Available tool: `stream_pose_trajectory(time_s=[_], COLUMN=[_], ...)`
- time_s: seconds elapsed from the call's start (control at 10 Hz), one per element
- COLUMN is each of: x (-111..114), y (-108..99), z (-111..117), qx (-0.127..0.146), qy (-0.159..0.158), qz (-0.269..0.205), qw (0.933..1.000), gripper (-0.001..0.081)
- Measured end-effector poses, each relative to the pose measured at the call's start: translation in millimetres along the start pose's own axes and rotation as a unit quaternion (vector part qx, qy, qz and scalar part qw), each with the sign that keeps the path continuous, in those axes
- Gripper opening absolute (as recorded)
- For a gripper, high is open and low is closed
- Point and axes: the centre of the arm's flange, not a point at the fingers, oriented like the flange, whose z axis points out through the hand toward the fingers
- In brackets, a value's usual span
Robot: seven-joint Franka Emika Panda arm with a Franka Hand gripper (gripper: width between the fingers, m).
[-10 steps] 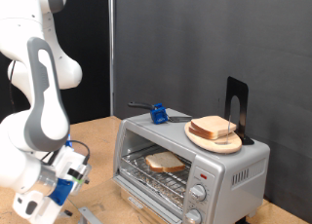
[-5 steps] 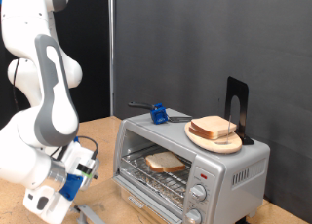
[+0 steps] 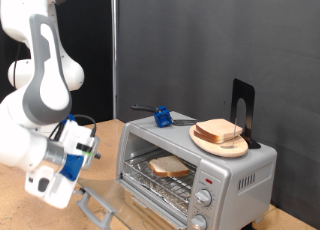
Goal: Make a piece of toast with the oven
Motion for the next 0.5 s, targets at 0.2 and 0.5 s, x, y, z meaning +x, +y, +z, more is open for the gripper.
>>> stream_pose_trajectory(time_s=[0.2,0.5], x=[-8.6,-22.6], y=[-14.1,-37.0], z=[-1.0,13.9], qx=[0.002,-0.006], qy=[0.036,0.065], qz=[0.006,0.020], qw=[0.9993,0.9977], gripper=[0.0808,0.0808])
